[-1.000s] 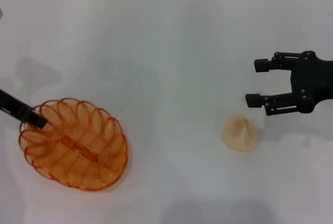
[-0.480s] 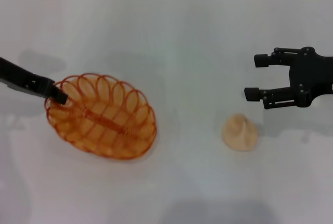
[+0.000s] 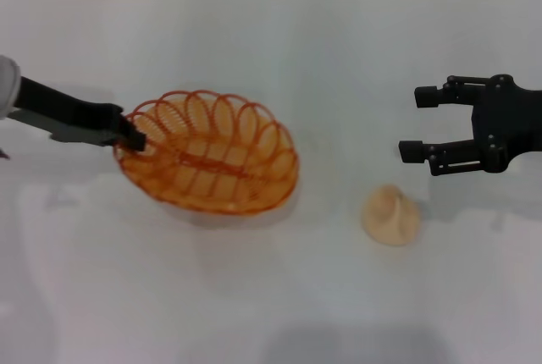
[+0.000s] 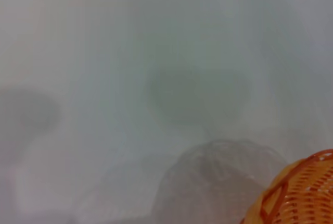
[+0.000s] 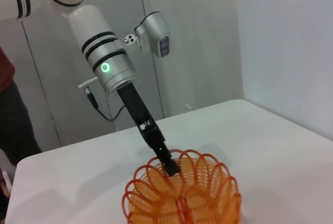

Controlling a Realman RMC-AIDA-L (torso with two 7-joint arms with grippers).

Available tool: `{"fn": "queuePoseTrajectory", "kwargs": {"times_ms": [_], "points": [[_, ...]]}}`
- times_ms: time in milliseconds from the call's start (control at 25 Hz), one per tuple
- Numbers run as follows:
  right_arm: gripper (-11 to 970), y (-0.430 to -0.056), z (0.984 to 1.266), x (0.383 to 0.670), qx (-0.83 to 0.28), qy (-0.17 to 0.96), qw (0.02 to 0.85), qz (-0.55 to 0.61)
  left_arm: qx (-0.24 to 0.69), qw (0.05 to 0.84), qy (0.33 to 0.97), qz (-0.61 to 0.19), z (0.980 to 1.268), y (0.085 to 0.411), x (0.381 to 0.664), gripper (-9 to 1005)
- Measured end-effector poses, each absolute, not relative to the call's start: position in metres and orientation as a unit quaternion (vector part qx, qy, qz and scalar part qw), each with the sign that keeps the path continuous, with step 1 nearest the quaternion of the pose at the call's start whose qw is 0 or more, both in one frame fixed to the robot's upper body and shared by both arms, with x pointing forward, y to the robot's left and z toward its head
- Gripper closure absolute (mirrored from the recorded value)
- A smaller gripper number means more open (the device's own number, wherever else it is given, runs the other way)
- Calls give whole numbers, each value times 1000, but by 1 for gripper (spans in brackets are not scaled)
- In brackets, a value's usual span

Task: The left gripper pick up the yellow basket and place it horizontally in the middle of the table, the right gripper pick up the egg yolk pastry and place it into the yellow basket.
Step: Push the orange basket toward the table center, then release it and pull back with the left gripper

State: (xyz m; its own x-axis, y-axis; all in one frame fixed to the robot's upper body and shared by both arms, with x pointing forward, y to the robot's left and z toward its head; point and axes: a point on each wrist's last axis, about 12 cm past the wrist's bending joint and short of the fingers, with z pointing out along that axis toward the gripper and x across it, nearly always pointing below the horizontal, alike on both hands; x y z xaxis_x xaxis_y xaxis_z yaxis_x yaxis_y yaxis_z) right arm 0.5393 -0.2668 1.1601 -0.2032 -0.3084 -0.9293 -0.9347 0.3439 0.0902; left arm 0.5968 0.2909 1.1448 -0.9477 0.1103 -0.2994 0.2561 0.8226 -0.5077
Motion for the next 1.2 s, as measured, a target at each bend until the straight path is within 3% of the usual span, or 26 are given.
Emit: {"fn": "queuePoseTrajectory", "kwargs": {"times_ms": [640,1200], "points": [[106,-266,1162,536,-461,684,436,361,23,107,931,-349,1133,270,593,912],[106,-263,1164,533,-470,676,429,372,12,102,948,-301,1138,284,603,912]]}}
